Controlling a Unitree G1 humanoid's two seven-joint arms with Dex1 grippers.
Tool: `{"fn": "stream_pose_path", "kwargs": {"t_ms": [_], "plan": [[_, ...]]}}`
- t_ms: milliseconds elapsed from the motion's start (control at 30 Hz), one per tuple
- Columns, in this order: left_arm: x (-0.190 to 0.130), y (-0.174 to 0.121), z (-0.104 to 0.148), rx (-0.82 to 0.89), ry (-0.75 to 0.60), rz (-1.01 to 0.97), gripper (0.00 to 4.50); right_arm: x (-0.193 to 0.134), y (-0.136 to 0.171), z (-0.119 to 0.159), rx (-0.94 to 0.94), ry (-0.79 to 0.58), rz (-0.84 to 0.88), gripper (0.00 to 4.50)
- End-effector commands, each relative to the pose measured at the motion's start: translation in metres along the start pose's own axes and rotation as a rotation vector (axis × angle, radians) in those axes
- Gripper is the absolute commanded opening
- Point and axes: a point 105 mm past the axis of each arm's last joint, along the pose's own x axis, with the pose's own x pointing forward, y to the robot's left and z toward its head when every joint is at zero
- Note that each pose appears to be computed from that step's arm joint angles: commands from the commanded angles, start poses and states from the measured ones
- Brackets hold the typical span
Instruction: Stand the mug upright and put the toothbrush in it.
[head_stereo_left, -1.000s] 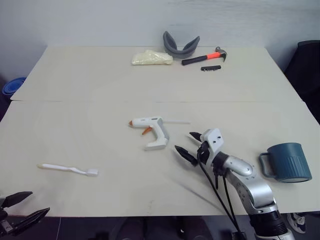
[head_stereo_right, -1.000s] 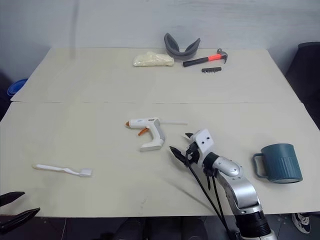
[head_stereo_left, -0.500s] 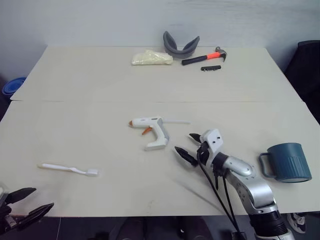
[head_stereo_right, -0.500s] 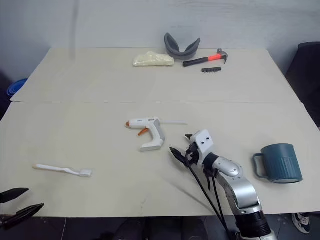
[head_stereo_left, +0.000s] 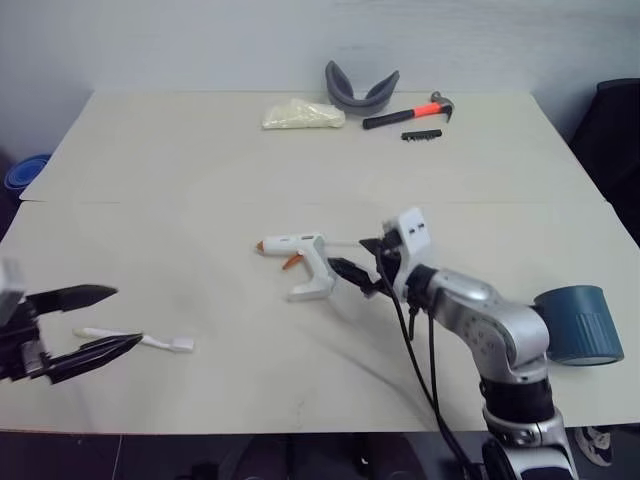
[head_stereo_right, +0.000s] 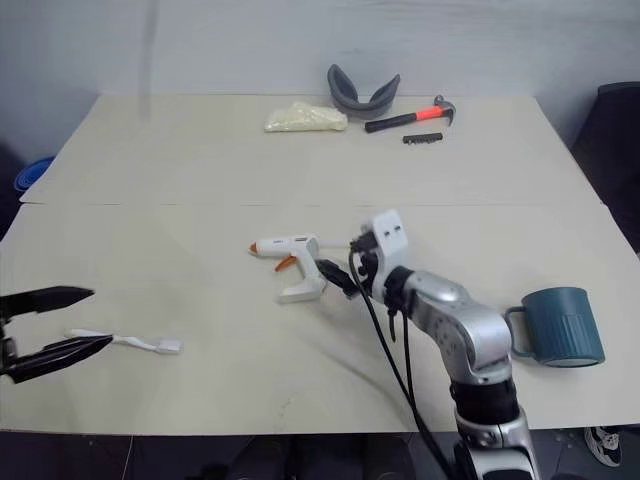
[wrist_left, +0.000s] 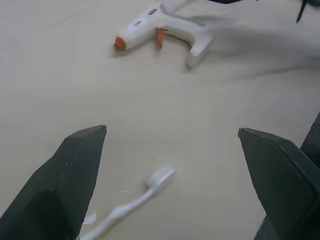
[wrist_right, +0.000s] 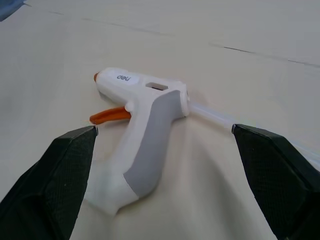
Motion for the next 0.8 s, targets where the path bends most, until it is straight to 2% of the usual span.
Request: {"fn": "stream_pose_path", "kwargs": {"t_ms": [33,233,567,800], "plan": [[0.019,-0.006,0.006,0.053,-0.021,-0.052,4.49,0.01,0.007,-0.005,-0.011,0.082,0.009,4.5],[0.042,-0.015,0.007,0.102,-0.035,-0.114,4.49,0.027,0.016,-0.009,-0.04,0.182,0.021,4.5],[0.051,-0.016,0.004,0.132,-0.055,-0.112,4.49,0.045,0.042,-0.02,-0.176,0.286,0.164,4.5],[0.052,-0.016,0.005,0.139,-0.078,-0.1,4.49,0.066,0.034,-0.032,-0.237,0.339,0.135,4.5]]}}
